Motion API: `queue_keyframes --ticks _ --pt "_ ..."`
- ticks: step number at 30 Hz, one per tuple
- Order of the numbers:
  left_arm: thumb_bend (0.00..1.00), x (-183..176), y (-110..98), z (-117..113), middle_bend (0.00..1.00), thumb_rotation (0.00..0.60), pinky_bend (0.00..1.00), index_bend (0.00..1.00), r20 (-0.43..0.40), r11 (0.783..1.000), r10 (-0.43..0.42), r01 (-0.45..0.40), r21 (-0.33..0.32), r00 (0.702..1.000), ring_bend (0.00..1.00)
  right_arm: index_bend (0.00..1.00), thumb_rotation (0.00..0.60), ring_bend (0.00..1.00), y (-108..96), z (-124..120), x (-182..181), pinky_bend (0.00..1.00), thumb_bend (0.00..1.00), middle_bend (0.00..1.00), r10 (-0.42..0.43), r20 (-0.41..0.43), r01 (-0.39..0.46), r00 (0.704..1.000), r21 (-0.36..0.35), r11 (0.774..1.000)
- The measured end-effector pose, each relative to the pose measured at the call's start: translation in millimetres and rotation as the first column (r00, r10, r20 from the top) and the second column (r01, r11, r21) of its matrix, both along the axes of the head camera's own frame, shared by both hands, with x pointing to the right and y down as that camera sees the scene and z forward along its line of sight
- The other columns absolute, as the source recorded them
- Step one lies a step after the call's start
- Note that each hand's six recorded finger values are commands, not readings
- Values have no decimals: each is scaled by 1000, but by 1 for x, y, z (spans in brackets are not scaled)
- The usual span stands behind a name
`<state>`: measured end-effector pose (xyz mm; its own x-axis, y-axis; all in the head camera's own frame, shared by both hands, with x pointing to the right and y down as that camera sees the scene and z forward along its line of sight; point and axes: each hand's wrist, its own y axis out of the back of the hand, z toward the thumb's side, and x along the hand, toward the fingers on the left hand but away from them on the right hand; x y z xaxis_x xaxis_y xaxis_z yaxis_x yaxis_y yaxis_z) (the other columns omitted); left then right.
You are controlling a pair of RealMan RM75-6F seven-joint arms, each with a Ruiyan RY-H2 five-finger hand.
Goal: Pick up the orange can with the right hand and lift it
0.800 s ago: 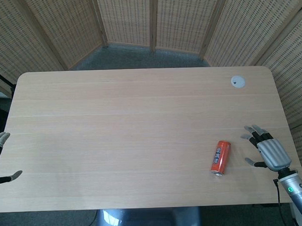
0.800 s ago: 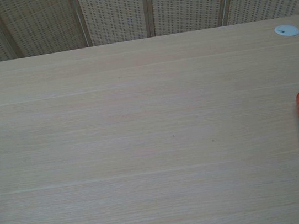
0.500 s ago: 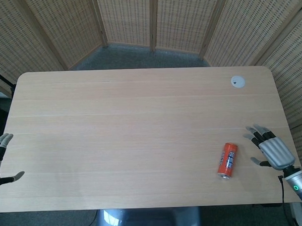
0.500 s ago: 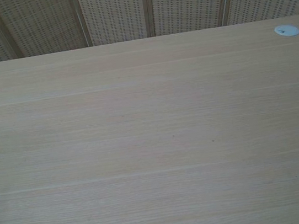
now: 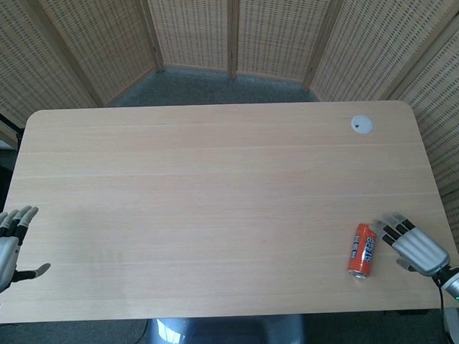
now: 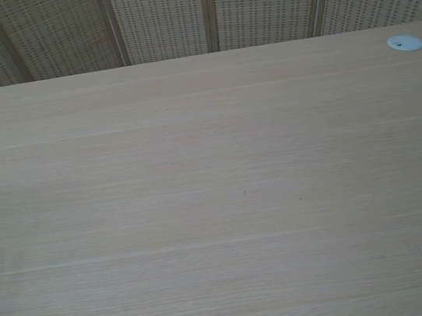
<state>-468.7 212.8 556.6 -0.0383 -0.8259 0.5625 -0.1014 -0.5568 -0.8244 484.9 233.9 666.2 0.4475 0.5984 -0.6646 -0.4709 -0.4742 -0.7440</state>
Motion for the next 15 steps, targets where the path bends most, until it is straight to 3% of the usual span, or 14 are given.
queue_keyframes --ticks 4,15 --pt "0 1 0 4 0 600 0 0 5 1000 -1 1 -6 1000 0 58 600 0 9 14 -3 0 250 0 -13 -15 12 1000 -46 999" --pt "0 0 -1 5 0 600 0 0 8 1000 -2 2 -7 1000 0 161 600 0 18 21 -19 0 249 0 -62 5 62 998 -42 997"
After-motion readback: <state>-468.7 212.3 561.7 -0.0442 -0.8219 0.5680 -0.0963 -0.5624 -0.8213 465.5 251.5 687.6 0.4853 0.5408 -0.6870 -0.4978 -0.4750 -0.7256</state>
